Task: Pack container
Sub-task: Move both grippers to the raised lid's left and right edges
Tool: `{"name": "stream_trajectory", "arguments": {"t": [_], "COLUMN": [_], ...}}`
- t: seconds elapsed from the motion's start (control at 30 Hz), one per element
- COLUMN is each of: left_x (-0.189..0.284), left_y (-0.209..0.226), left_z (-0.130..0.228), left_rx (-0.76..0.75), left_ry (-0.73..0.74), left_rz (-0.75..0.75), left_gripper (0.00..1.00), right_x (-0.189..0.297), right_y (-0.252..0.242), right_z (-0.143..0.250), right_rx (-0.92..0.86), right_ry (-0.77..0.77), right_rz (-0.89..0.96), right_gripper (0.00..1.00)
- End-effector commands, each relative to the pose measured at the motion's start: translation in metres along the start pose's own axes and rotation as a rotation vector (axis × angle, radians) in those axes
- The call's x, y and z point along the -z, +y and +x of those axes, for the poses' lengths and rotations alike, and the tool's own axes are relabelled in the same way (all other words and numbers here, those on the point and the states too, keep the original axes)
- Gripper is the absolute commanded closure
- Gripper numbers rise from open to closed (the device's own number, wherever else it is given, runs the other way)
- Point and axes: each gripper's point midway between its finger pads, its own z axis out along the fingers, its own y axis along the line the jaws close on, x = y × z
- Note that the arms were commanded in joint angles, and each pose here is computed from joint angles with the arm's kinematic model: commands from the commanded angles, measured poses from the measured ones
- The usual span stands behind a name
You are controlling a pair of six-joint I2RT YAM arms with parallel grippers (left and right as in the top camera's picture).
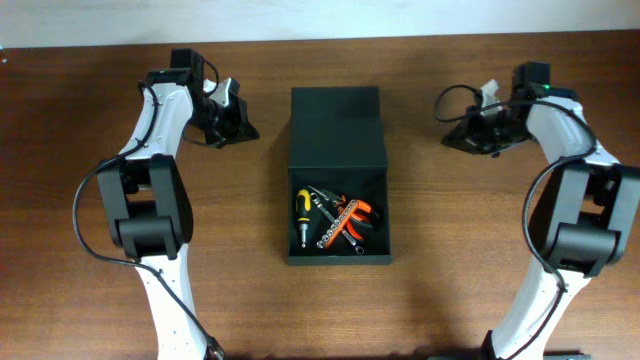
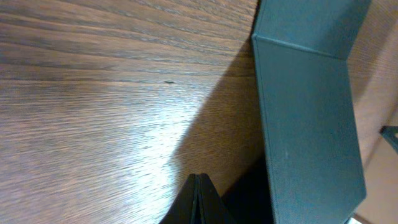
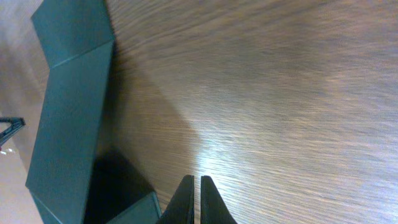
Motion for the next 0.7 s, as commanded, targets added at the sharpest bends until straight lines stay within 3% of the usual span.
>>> {"name": "stream_trajectory", "arguments": {"t": [0.0,0.3,0.67], "left_x": [-0.007,-0.018,-0.044], "left_y": [-0.009,-0.016,-0.011], "left_z": [0.004,0.017,0.036], "left_rx": [-0.017,-0.022,-0.012], "left_ry": [0.033,0.076,0.158], "left_rz": [0.097,0.089,0.067], "left_gripper": [0.98,0.98,0.98], "right_x": [-0.016,-0.039,-0.074], "right_y": [0.023,0.054,0.041], "right_z": [0.007,0.019,0.035], "right_rx": [0.050,0.137,0.072], "right_ry": [0.028,0.063,0.142], "right_rz": [-0.022,-0.023,0.013], "right_gripper": [0.96,0.96,0.96]}}
